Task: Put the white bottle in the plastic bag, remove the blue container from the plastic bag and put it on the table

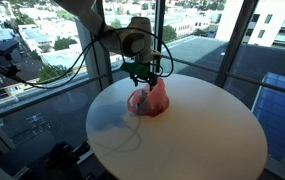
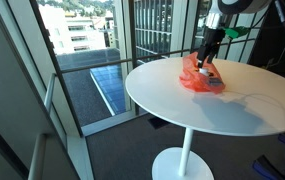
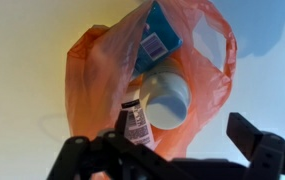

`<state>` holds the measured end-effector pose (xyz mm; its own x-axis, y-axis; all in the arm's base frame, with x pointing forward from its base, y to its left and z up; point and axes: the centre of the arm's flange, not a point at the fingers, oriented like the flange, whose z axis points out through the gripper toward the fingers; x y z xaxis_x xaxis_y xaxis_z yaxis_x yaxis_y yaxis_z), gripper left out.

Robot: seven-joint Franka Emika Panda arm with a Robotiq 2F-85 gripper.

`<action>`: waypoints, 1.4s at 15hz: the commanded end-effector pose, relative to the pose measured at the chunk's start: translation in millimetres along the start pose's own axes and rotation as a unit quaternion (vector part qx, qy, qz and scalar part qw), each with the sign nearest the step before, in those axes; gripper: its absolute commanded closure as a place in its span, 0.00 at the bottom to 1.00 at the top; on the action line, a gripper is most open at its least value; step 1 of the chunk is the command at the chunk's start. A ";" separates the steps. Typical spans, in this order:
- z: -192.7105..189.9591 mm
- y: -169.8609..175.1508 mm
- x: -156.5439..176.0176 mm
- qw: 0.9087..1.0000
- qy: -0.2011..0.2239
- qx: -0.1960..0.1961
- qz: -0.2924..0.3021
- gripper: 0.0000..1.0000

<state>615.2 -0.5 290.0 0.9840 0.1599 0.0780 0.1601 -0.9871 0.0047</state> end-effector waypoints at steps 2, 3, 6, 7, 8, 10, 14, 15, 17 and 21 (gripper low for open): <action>-1.0 1.7 4.0 1.000 0.018 0.008 -0.021 0.00; -0.7 3.1 4.9 1.000 0.021 0.005 -0.021 0.00; 1.7 11.2 6.3 1.000 0.027 0.003 -0.017 0.00; 3.1 15.4 6.4 0.999 0.028 0.002 -0.015 0.00; 4.7 19.7 6.1 0.999 0.030 0.002 -0.013 0.00; 8.5 29.0 5.0 0.999 0.032 0.001 -0.009 0.00; 14.6 46.5 0.9 1.000 0.030 0.000 0.004 0.00; 15.6 50.1 -0.3 1.000 0.029 0.000 0.007 0.00; 15.6 55.9 -2.6 1.000 0.028 -0.003 0.015 0.00; 15.8 63.8 -7.4 0.999 0.026 -0.004 0.022 0.00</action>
<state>619.7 -53.5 275.6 0.9854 0.1170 0.1239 0.1162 -0.9931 0.0140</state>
